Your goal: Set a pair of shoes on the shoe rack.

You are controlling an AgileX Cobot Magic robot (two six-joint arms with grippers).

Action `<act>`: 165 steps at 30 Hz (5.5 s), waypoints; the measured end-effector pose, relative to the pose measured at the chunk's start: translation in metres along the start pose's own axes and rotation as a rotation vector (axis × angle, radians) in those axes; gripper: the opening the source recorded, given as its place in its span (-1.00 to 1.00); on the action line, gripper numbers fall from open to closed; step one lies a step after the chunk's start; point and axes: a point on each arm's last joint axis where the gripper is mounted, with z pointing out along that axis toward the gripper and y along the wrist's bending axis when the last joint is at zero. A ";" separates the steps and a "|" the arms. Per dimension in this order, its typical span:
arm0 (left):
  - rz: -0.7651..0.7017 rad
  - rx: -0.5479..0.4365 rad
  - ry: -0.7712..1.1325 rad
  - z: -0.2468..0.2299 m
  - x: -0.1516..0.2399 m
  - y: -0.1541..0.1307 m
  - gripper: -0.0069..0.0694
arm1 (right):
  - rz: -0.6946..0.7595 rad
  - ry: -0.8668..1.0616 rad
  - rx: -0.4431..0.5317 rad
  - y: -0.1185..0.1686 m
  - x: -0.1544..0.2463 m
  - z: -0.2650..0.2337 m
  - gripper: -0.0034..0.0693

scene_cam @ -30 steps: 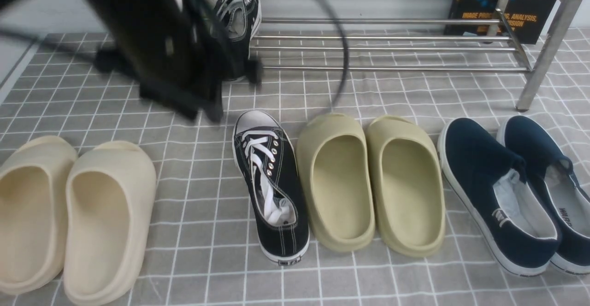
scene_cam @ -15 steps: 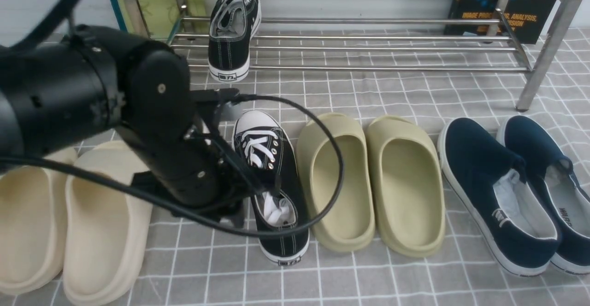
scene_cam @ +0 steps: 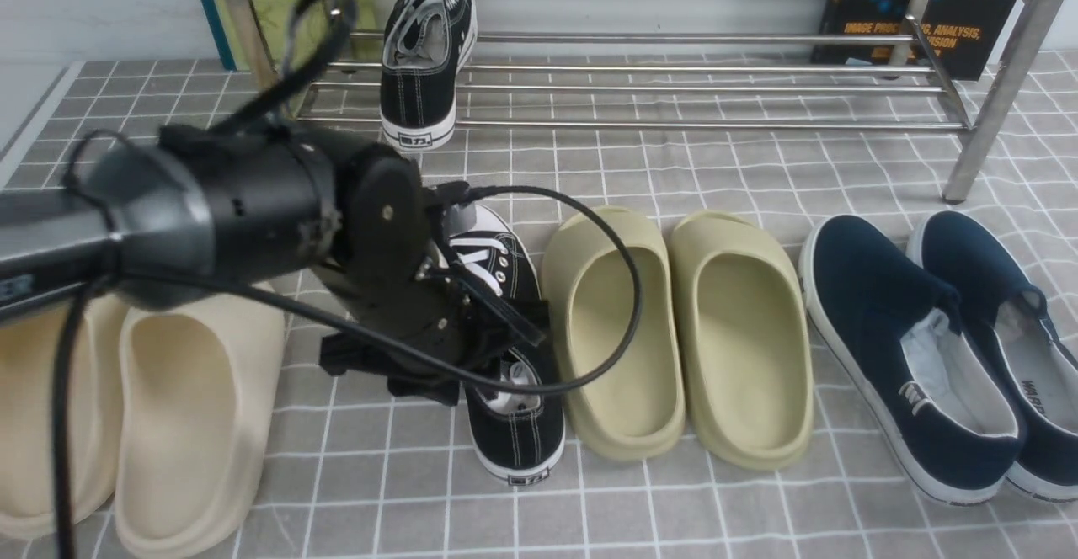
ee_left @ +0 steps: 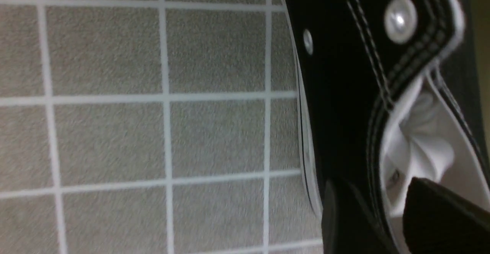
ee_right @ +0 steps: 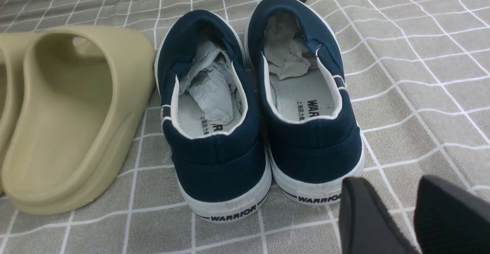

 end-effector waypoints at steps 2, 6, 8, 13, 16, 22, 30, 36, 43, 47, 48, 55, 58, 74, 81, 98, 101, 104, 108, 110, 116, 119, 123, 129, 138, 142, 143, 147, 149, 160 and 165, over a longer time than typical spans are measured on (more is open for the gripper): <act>-0.004 -0.003 0.002 0.006 -0.001 0.000 -0.21 | 0.000 0.000 0.000 0.000 0.000 0.000 -0.25; -0.005 -0.018 0.017 0.014 0.000 0.002 -0.30 | 0.000 0.000 0.000 0.000 0.000 0.000 -0.25; -0.004 -0.026 0.023 0.018 0.000 0.002 -0.43 | 0.000 0.000 0.000 0.000 0.000 0.000 -0.25; 0.010 -0.039 0.021 0.020 -0.001 0.004 -0.82 | 0.000 0.000 0.000 0.000 0.000 0.000 -0.25; 0.017 -0.041 0.016 0.017 -0.001 0.004 -0.85 | 0.000 0.000 0.000 0.000 0.000 0.000 -0.25; 0.033 -0.024 -0.021 -0.021 0.003 0.004 -0.85 | 0.000 0.000 0.000 0.000 0.000 0.000 -0.25; 0.044 0.103 -0.201 -0.081 -0.003 -0.006 -0.85 | 0.000 0.000 0.000 0.000 0.000 0.000 -0.25; 0.039 0.098 -0.228 -0.089 -0.034 -0.019 -0.85 | 0.000 0.000 0.000 0.000 0.000 0.000 -0.25; -0.029 0.068 -0.240 -0.073 -0.089 -0.020 -0.85 | 0.000 0.000 0.000 0.000 0.000 0.000 -0.25; -0.065 0.072 -0.278 -0.064 -0.122 -0.019 -0.85 | 0.000 0.000 0.000 0.000 0.000 0.000 -0.25; -0.073 0.074 -0.288 -0.061 -0.130 -0.018 -0.85 | 0.000 0.000 0.000 0.000 0.000 0.000 -0.25; -0.077 0.069 -0.305 -0.040 -0.168 -0.017 -0.85 | 0.000 0.000 0.000 0.000 0.000 0.000 -0.25; -0.041 0.070 -0.301 -0.024 -0.182 -0.021 -0.85 | 0.000 0.000 0.000 0.000 0.000 0.000 -0.25; -0.035 0.109 -0.379 0.003 -0.210 -0.020 -0.85 | 0.000 0.000 0.000 0.000 0.000 0.000 -0.25; -0.057 0.108 -0.394 0.003 -0.215 -0.011 -0.85 | 0.000 0.000 0.000 0.000 0.000 0.000 -0.25; -0.005 0.092 -0.339 -0.034 -0.213 -0.018 -0.21 | 0.000 0.000 0.000 0.000 0.000 0.000 -0.25; 0.081 0.067 -0.313 -0.068 -0.205 -0.020 -0.22 | 0.000 0.000 0.000 0.000 0.000 0.000 -0.25; 0.143 0.046 -0.261 -0.089 -0.194 -0.023 -0.37 | 0.000 0.000 0.000 0.000 0.000 0.000 -0.25; 0.194 0.022 -0.165 -0.069 -0.179 -0.030 -0.75 | 0.000 0.000 0.000 0.000 0.000 0.000 -0.25; 0.214 0.004 -0.090 -0.039 -0.167 -0.033 -0.85 | 0.000 0.000 0.000 0.000 0.000 0.000 -0.25; 0.193 0.053 -0.189 0.011 -0.162 -0.041 -0.85 | 0.000 0.000 0.000 0.000 0.000 0.000 -0.25; 0.187 0.068 -0.290 0.008 -0.171 -0.043 -0.85 | 0.000 0.000 0.000 0.000 0.000 0.000 -0.25; 0.138 0.083 -0.325 0.008 -0.179 -0.044 -0.85 | 0.000 0.000 0.000 0.000 0.000 0.000 -0.25; 0.099 0.080 -0.332 0.013 -0.189 -0.036 -0.85 | 0.000 0.000 0.000 0.000 0.000 0.000 -0.25; 0.141 0.023 -0.308 -0.031 -0.196 -0.034 -0.85 | 0.000 0.000 0.000 0.000 0.000 0.000 -0.25; 0.248 -0.012 -0.304 -0.113 -0.179 -0.036 -0.85 | 0.000 0.000 0.000 0.000 0.000 0.000 -0.25; 0.251 -0.010 -0.312 -0.118 -0.178 -0.036 -0.85 | 0.000 0.000 0.000 0.000 0.000 0.000 -0.25; 0.294 0.032 -0.459 -0.218 -0.144 -0.034 -0.85 | 0.000 0.000 0.000 0.000 0.000 0.000 -0.25; 0.296 0.047 -0.501 -0.244 -0.130 -0.031 -0.85 | 0.000 0.000 0.000 0.000 0.000 0.000 -0.25; 0.256 0.070 -0.533 -0.310 0.023 0.037 -0.85 | 0.000 0.000 0.000 0.000 0.000 0.000 -0.25; 0.188 0.112 -0.583 -0.292 0.072 0.064 -0.85 | 0.000 0.000 0.000 0.000 0.000 0.000 -0.25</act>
